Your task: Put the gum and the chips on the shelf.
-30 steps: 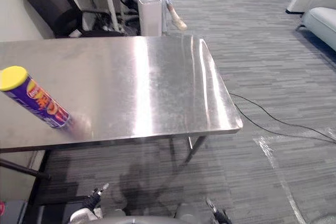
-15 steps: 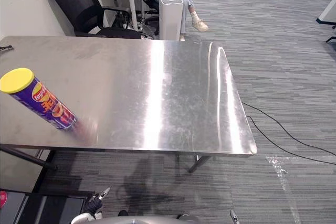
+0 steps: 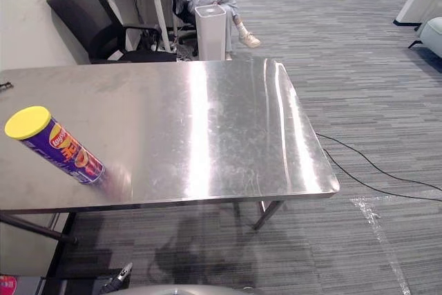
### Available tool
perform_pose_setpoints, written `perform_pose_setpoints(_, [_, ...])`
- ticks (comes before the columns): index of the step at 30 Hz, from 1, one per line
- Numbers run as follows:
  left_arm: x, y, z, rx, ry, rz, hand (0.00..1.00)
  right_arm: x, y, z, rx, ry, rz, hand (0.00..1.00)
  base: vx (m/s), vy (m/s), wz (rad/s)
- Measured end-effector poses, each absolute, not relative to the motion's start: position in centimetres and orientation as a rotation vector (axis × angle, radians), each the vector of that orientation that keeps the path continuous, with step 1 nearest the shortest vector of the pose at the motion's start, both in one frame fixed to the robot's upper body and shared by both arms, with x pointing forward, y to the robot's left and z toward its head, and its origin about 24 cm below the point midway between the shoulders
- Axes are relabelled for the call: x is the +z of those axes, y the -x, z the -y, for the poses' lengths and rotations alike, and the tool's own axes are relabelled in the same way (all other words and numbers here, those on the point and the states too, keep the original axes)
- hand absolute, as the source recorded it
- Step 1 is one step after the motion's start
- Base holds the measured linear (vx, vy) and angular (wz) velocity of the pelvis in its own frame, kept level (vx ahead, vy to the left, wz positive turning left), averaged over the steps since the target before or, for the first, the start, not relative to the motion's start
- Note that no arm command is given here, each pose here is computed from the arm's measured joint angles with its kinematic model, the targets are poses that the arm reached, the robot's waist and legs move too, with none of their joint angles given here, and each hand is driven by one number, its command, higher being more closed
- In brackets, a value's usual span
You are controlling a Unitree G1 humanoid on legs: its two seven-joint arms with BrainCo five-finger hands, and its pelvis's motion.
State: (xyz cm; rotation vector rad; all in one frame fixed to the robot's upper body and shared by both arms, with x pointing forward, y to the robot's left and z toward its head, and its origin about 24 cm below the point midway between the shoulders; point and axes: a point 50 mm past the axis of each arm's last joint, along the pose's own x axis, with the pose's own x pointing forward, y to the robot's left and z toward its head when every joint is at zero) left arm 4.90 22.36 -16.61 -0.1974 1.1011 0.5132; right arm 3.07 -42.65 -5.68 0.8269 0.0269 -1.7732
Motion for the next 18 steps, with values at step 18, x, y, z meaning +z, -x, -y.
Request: perform_pose_setpoints(18, [-16.5, -5.5, -21.6, 0.299, 0.060, -1.108, 0.00, 15.2, -26.3, 31.7, -0.446, 0.195, 0.466, 0.00, 0.01, 0.003, -0.03])
